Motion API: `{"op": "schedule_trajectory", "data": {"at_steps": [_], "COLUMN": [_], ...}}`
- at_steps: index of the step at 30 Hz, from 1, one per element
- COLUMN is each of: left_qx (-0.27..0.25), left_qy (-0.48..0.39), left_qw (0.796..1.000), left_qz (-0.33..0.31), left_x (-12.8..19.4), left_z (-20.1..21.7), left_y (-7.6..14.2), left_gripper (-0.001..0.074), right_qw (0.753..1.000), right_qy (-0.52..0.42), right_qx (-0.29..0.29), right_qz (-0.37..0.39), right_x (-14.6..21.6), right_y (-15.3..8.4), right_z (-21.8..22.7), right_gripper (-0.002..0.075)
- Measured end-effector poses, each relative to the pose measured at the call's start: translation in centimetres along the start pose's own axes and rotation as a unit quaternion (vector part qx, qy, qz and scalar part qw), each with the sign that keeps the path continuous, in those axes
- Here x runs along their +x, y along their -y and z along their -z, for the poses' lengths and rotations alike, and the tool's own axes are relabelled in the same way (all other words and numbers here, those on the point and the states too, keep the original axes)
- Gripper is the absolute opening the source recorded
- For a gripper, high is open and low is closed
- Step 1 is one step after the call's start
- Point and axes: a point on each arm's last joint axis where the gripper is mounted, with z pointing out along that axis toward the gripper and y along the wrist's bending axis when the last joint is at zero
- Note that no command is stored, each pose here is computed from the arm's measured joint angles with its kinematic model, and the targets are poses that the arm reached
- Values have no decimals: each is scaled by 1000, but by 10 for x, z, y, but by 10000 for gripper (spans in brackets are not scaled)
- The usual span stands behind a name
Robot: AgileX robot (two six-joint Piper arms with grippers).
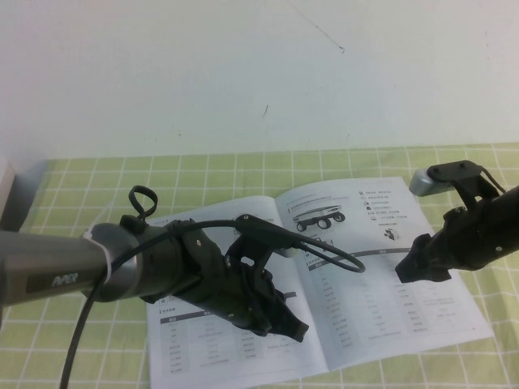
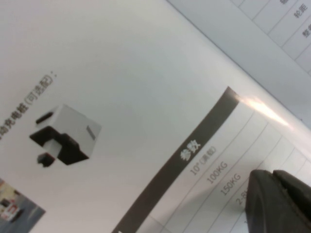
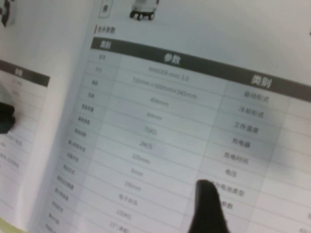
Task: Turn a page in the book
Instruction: Open the closed book
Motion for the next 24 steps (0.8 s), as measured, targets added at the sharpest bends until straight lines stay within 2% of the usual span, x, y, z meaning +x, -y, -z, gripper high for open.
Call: {"op": "schedule_trajectory", "data": {"at_steps": [3, 9, 11, 13, 19, 21, 24], "left_qx": [0, 0, 0, -1, -1, -2, -2], "left_qy": [0, 0, 0, 1, 1, 2, 2], "left_qw": [1000, 1000, 1000, 1000, 1000, 1000, 1000], "left_qz": [0, 0, 0, 0, 0, 0, 0], "left_x": [0, 0, 0, 0, 0, 0, 0], "left_z": [0, 0, 0, 0, 0, 0, 0], "left_y": [0, 0, 0, 0, 0, 0, 0], "left_gripper": [-3, -3, -3, -3, -3, -3, -3], "right_qw": [1000, 995, 992, 991, 991, 992, 993], "right_qy": [-11, -68, -85, -93, -93, -92, -98], "right_qx": [7, 59, 77, 88, 94, 88, 69], "right_qz": [16, 42, 43, 46, 25, 7, -18], "right_x": [2, 12, 14, 16, 16, 16, 18], "right_y": [1, 11, 15, 17, 17, 16, 12], "right_z": [0, 2, 3, 3, 3, 3, 3], "right_gripper": [419, 272, 264, 294, 558, 592, 587]}}
